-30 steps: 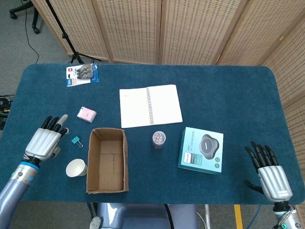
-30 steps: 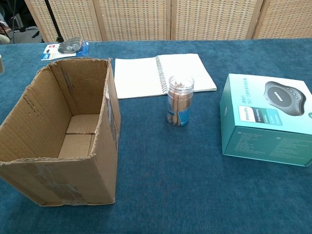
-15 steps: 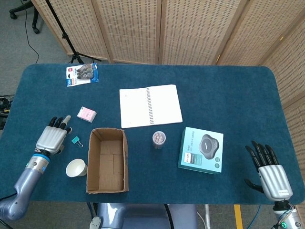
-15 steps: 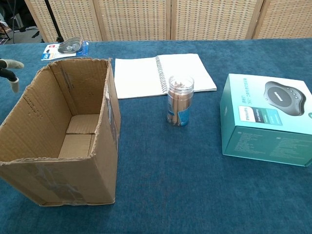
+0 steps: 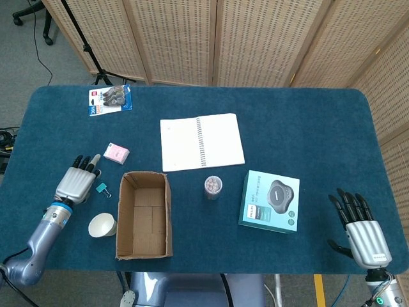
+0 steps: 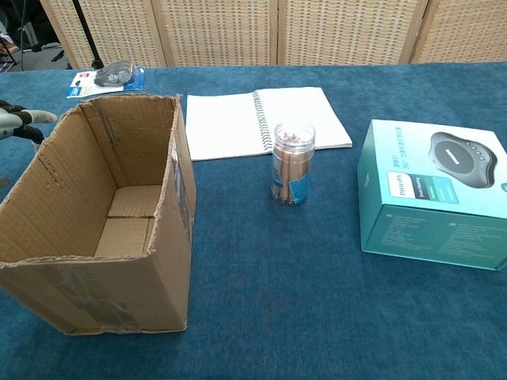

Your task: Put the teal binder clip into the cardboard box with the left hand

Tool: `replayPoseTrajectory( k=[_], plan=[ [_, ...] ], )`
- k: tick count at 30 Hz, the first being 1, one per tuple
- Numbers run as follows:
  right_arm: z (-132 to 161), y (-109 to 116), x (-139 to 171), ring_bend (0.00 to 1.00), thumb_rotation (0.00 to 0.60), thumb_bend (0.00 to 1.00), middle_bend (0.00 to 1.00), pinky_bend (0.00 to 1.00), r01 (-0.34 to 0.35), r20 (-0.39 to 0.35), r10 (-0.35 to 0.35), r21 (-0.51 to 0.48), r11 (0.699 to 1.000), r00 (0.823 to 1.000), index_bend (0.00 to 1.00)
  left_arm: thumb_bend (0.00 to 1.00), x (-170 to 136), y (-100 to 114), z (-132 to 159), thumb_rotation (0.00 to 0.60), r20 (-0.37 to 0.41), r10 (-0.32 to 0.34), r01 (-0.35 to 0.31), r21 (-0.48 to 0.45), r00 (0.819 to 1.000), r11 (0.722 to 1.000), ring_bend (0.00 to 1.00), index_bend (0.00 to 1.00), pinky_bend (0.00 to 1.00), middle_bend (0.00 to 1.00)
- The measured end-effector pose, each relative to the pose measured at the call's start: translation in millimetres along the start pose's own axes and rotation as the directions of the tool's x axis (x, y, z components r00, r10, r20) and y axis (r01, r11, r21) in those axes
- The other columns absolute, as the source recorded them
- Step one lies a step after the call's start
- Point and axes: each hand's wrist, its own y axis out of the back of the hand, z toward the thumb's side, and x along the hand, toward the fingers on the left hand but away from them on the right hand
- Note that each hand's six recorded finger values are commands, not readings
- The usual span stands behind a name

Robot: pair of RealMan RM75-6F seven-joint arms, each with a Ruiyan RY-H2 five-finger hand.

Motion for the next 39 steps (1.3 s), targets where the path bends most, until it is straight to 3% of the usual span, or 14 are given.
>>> replayPoseTrajectory(
  k=[7,39],
  plan=[
    [0.0,0.4,-0.2,0.0,0.6,0.16,0.0,0.0,0.006,0.0,-0.006,-0.001,1.0,1.0,0.02,0.32,2.6,-4.0,5.2,0.6,0.053,0.007,-0.01,0.05,0.999,0.999,0.0,0.34,0.0,0.0],
    [-0.4,1.7,-1.0,0.0,0.6,0.16,0.0,0.0,0.019,0.0,-0.019,-0.009,1.0,1.0,0.02,0.34,15.4,-29.3,15.4,0.6,0.097,0.018,-0.028,0.095,0.995,0.995,0.0,0.36,0.0,0.0]
  ],
)
